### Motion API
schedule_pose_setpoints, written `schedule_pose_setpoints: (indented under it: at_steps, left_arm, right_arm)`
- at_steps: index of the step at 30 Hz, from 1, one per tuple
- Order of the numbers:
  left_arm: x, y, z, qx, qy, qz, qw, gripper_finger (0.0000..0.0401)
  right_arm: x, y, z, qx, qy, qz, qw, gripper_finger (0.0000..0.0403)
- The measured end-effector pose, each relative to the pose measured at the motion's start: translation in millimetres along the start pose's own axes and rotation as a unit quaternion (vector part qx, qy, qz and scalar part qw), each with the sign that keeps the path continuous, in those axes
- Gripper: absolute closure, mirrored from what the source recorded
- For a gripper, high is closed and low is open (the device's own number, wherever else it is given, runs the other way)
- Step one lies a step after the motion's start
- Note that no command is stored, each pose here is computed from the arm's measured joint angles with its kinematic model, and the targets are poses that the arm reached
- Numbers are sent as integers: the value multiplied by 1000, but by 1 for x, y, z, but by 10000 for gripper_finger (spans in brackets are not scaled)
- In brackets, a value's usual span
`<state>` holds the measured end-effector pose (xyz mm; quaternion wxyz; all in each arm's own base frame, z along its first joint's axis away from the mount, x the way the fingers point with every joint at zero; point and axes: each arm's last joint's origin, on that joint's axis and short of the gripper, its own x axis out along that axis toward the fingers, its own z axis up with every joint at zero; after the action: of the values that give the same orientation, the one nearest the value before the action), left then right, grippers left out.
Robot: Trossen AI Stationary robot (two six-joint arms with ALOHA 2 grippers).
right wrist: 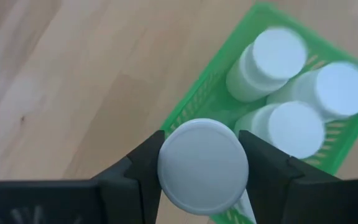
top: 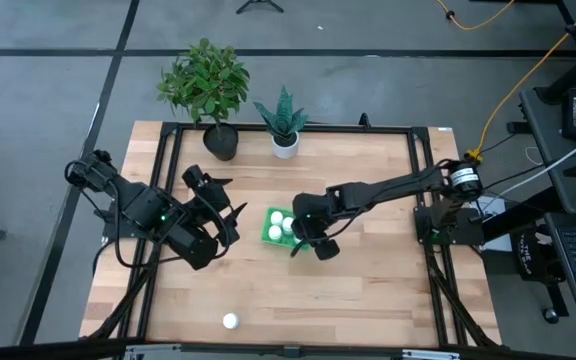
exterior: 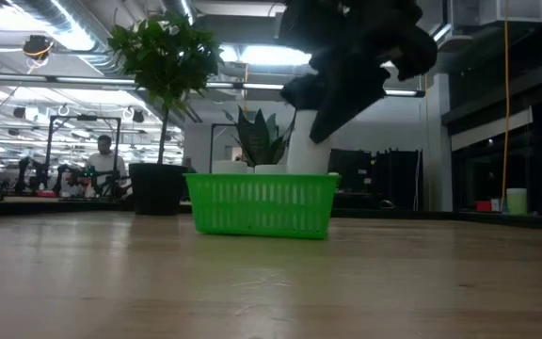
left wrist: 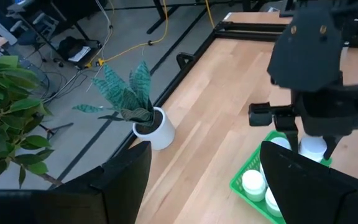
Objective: Pick and place pill bottles into a basket
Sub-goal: Put the right pill bottle into the bin, then put the pill bottle into the bin
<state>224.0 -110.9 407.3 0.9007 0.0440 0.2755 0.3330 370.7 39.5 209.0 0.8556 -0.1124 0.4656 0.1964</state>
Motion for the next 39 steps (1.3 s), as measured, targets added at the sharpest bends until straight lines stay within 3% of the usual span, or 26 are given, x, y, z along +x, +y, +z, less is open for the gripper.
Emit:
schedule_pose_setpoints:
  at_steps: [15, 27, 39]
  left_arm:
    - [0, 0, 0, 6, 5, -5, 1000, 107]
    - [0, 0, -1, 8, 7, -4, 1000, 107]
    - [0, 0, -1, 8, 7, -5, 1000, 107]
  right_arm:
    - [20, -1, -6, 26, 26, 8, 999, 228]
    - [20, -1, -6, 44, 27, 8, 999, 176]
    - [6, 3, -1, 49, 13, 6, 999, 170]
